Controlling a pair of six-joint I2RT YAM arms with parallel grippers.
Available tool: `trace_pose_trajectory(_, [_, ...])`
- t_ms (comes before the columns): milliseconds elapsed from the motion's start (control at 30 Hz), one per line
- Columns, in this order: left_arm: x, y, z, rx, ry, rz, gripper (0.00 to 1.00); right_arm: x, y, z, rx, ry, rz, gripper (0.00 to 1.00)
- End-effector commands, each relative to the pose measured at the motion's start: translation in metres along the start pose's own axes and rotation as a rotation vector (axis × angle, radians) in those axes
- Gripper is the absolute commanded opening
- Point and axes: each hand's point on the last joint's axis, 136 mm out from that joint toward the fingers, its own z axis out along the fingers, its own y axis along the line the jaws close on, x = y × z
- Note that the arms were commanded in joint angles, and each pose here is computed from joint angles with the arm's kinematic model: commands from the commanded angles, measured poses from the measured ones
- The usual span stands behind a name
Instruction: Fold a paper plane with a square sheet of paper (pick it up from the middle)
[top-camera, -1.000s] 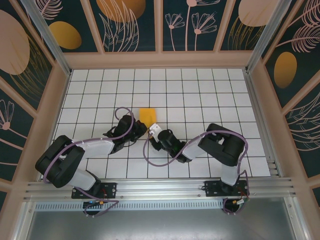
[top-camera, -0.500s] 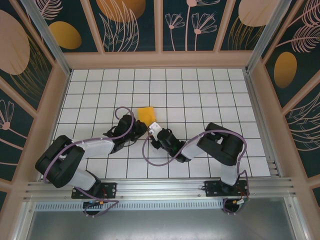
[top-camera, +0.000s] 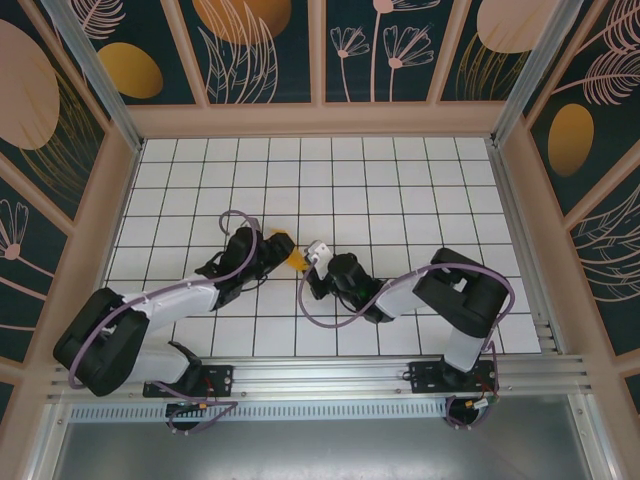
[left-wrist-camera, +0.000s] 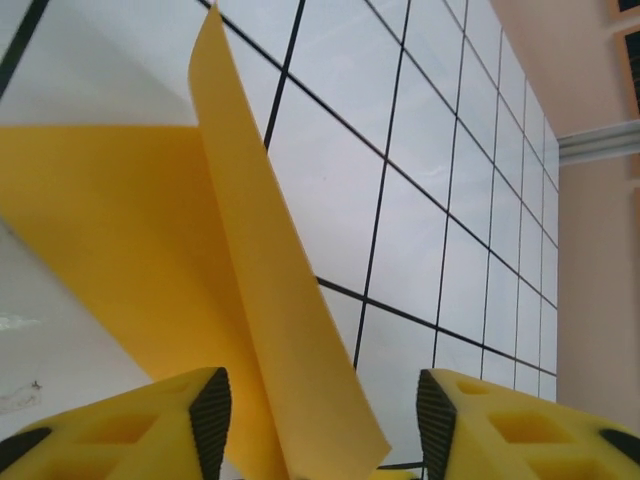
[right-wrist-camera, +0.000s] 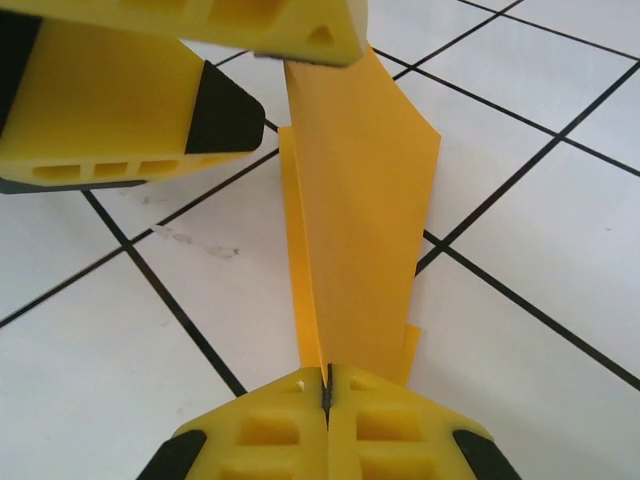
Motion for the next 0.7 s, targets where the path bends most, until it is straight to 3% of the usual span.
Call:
trace_pose_trajectory(0, [-0.005, 0.01, -0.008, -0.025, -0.033, 0.028, 0.58, 0.001, 0.012, -0.004, -0.096, 0.011, 0.067, 0.0])
trace_pose_trajectory(167, [-0.009, 0.008, -0.02, 0.002, -0.063, 0.071, 0.67, 0.003, 0.018, -0.002, -0.175, 0.036, 0.155, 0.0])
trace_pose_trajectory(300, [-0.006, 0.006, -0.027, 0.035, -0.058, 0.109, 0.68, 0.004, 0.023, -0.001, -0.235, 0.069, 0.239, 0.0])
trace_pose_trajectory(667, [0.017, 0.007, -0.02, 0.099, 0.039, 0.162, 0.55, 0.019, 0.04, 0.006, -0.366, 0.168, 0.416, 0.0])
